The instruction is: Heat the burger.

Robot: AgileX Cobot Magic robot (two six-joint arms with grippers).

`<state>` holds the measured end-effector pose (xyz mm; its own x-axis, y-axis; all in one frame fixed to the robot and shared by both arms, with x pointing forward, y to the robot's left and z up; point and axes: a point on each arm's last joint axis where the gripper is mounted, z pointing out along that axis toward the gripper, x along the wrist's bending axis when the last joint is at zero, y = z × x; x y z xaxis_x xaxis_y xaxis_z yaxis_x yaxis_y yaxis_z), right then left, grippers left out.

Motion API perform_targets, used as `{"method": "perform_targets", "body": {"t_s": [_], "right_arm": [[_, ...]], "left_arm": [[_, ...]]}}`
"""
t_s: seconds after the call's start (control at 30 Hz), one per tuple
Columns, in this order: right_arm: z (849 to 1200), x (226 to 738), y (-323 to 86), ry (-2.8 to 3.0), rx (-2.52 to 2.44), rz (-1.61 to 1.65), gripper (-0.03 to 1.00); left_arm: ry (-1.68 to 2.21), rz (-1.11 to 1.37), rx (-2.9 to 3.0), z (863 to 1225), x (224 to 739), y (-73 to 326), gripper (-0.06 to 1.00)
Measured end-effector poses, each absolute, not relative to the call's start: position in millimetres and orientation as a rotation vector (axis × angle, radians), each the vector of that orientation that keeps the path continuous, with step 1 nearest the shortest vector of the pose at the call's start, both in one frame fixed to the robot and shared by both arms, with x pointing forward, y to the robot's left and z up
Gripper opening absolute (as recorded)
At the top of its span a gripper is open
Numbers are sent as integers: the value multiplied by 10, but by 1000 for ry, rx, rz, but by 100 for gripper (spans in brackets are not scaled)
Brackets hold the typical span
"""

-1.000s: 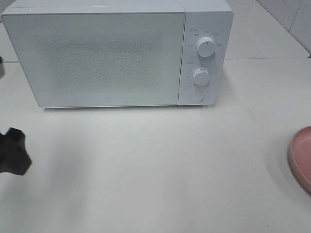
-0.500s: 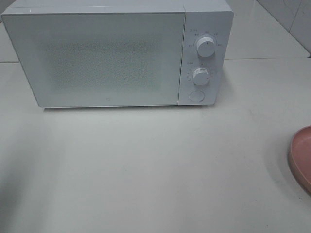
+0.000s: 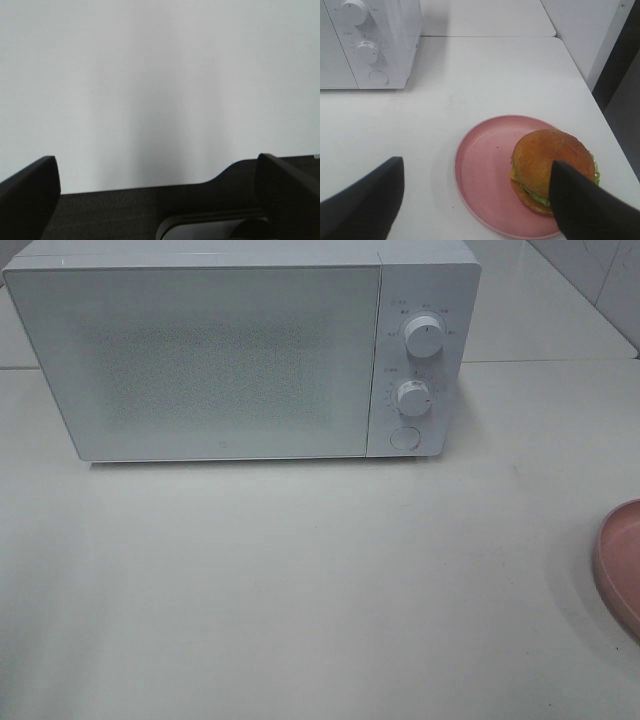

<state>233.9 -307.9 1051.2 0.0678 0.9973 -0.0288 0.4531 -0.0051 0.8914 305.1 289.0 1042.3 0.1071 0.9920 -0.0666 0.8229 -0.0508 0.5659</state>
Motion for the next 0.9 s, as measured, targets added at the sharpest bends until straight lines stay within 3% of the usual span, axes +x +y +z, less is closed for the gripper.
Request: {"method": "perform_targets", "body": {"t_s": [0.6, 0.9], "right_arm": [[10512, 2339, -3079, 1492, 1569, 885, 75], [10512, 2339, -3079, 1492, 1569, 885, 75]], "left_arm": [[1530, 847, 1532, 10566, 2317, 2961, 97], [1565, 884, 1490, 10565, 2299, 2957, 97]]}}
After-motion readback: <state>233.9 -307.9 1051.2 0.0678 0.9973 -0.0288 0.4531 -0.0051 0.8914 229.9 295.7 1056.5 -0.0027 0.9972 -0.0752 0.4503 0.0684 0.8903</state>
